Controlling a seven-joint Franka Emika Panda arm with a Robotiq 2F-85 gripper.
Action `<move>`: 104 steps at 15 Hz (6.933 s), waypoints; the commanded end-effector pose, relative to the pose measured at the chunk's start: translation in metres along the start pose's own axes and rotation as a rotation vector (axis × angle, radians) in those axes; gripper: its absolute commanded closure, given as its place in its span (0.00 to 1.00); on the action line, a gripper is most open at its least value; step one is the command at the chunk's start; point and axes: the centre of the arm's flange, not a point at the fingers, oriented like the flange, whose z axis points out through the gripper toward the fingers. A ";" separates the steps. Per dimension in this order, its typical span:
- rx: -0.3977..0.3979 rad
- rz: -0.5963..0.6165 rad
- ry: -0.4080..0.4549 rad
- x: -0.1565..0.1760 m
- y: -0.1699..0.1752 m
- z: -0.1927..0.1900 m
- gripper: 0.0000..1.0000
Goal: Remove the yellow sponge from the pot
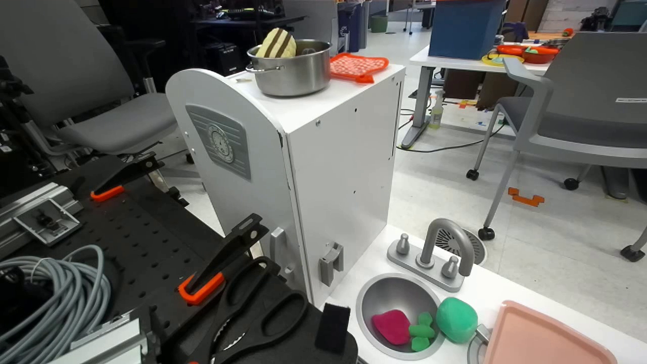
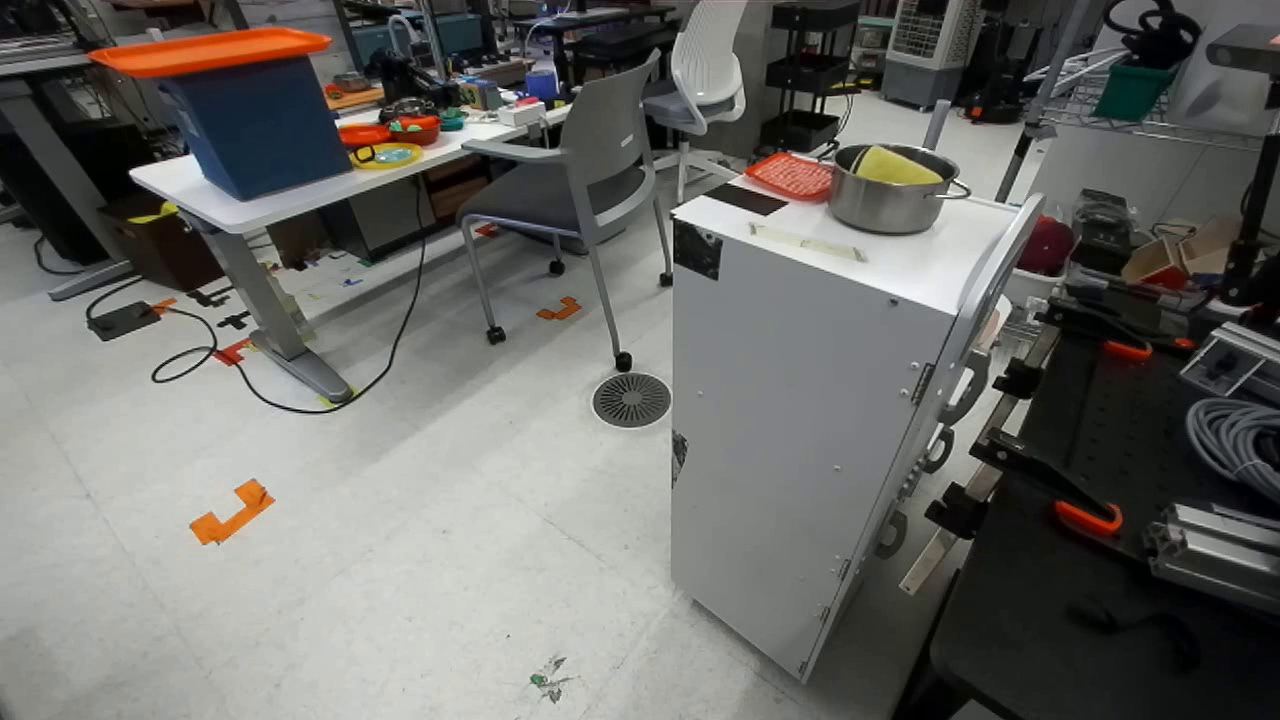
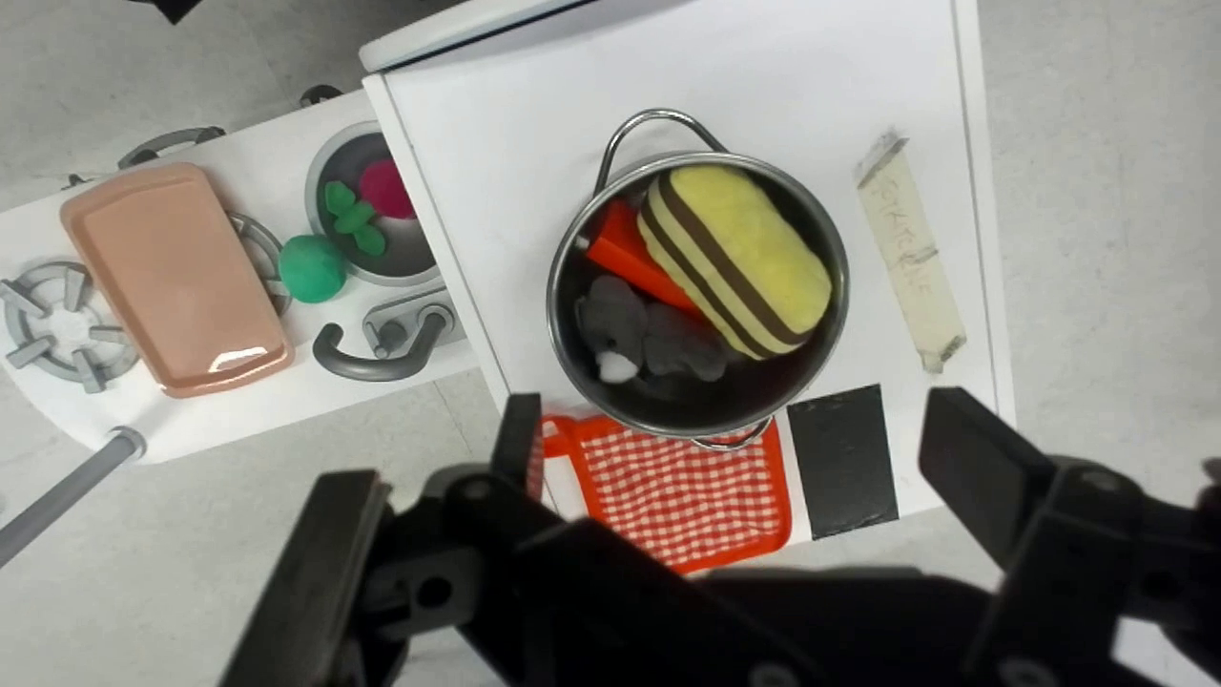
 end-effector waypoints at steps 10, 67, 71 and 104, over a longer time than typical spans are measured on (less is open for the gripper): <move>-0.014 0.088 -0.099 0.035 -0.009 0.043 0.00; -0.045 -0.006 -0.189 0.029 -0.029 0.109 0.00; -0.050 0.014 -0.212 0.033 -0.024 0.121 0.00; -0.042 0.044 -0.165 0.041 -0.022 0.114 0.97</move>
